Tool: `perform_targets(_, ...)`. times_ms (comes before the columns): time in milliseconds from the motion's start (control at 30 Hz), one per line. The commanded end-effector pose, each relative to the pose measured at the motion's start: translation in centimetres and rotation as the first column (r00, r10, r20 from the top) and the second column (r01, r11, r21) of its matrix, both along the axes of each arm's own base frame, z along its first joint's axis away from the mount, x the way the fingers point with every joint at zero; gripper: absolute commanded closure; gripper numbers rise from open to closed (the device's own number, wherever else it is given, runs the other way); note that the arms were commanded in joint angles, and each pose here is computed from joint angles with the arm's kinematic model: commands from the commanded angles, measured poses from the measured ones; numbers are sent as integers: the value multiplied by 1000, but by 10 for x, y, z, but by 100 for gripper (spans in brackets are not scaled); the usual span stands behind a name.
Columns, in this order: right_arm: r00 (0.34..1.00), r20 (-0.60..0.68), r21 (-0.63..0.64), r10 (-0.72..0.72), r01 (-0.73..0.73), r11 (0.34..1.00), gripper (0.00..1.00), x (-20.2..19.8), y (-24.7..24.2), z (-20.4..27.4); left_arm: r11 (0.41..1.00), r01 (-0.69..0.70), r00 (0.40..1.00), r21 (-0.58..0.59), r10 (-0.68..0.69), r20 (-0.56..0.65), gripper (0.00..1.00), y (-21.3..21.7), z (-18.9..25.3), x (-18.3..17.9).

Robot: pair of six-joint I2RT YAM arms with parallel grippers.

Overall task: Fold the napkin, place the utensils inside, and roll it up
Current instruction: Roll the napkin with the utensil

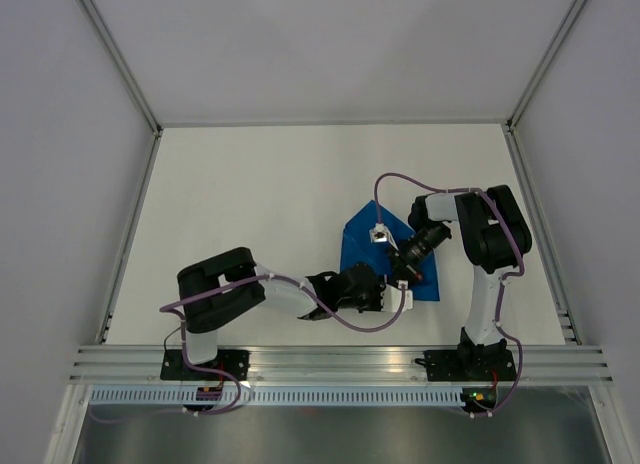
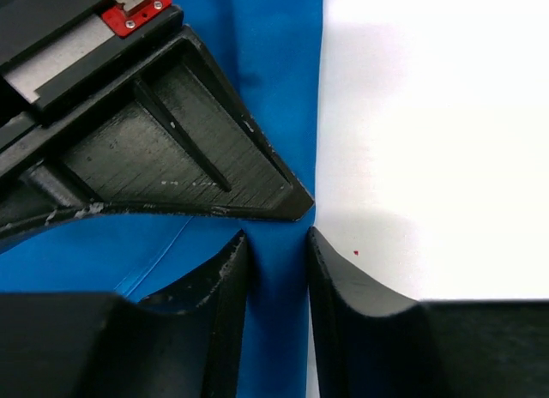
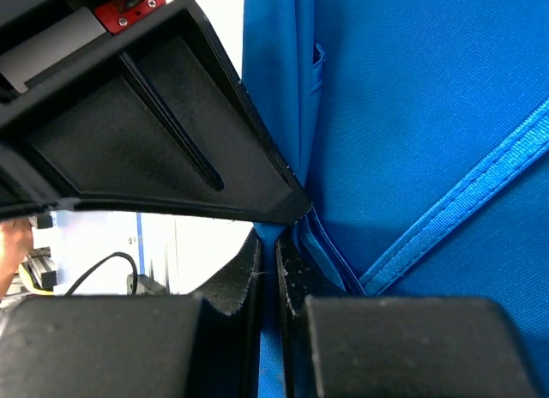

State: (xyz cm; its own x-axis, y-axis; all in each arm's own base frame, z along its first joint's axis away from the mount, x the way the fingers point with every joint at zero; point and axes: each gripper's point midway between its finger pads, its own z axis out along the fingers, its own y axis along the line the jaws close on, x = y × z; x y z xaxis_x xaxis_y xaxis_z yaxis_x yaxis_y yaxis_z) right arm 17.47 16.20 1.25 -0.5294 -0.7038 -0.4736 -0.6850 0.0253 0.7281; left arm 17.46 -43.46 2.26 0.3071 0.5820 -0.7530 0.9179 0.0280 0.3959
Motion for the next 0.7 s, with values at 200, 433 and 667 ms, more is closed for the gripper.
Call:
perform_targets(200,990,127,8,53,-55,998,91,22,-4,-19,970,33,932,239,56,-358,92,35,-67,-28)
perform_targets(433,982,185,4,22,-23,1000,70,34,-2,-9,974,4,832,227,123,-541,98,42,-70,-33)
perform_targets(667,944,322,29,-73,68,997,52,64,-5,27,974,3,732,224,151,-665,98,46,-73,-39)
